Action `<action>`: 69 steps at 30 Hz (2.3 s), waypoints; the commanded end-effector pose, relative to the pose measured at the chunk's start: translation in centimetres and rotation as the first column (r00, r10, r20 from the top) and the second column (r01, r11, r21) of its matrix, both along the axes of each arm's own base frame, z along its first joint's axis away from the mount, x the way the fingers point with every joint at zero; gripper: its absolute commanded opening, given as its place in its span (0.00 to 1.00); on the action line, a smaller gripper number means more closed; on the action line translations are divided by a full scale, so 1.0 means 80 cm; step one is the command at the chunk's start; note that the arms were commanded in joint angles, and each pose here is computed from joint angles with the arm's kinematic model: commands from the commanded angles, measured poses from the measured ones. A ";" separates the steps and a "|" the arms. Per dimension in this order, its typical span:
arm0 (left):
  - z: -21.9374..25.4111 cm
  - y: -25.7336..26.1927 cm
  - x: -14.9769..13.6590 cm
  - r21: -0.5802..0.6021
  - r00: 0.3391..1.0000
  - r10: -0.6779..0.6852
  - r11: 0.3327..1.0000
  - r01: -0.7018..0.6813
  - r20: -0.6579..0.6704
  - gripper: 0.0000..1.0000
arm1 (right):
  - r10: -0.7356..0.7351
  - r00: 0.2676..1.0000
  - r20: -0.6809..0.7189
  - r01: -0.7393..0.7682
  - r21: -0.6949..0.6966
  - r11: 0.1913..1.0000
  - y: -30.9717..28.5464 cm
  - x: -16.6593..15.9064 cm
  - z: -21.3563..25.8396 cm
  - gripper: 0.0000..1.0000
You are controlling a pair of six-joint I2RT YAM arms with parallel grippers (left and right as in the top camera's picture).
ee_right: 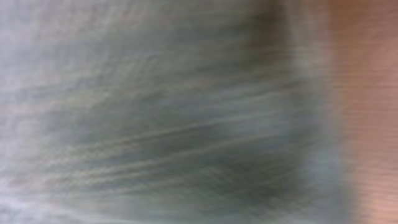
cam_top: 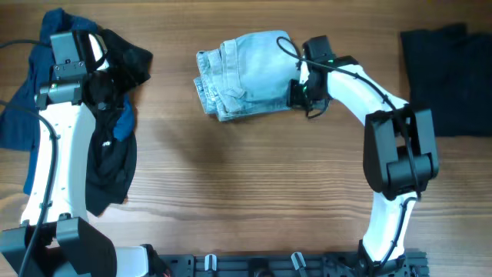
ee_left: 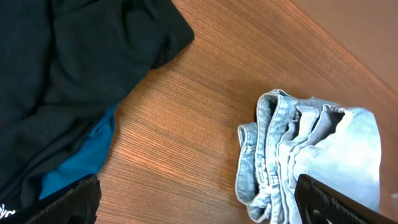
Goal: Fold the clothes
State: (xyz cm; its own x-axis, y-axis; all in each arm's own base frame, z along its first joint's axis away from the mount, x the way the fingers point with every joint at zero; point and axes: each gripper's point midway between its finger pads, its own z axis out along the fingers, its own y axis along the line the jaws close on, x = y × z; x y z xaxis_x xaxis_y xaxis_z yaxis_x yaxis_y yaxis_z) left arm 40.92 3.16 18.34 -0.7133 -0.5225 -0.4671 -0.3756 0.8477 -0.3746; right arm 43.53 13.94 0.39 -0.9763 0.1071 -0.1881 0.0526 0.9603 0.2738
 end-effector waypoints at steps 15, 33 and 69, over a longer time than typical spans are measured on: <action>0.009 -0.008 0.003 -0.019 0.999 -0.035 0.999 0.035 0.023 0.99 | -0.039 0.833 0.551 0.079 -0.049 0.996 -0.047 0.167 0.109 0.29; 0.011 -0.007 0.005 -0.016 0.999 -0.035 0.999 0.036 0.031 0.99 | -0.157 0.969 -0.192 0.206 0.266 0.942 0.089 -0.051 0.094 1.00; 0.003 -0.009 -0.006 0.006 0.997 -0.076 0.997 0.076 -0.007 1.00 | -0.551 0.811 -0.195 0.585 0.256 0.770 0.148 -0.013 0.000 1.00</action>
State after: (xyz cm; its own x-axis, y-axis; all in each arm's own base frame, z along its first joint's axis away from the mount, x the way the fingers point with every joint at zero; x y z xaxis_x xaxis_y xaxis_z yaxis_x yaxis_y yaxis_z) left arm 40.27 2.61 17.95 -0.7506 -0.4851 -0.4486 -0.3411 0.8660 -0.3658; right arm 41.96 26.66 2.45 -0.7655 0.6399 0.0680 0.5709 0.6267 0.5304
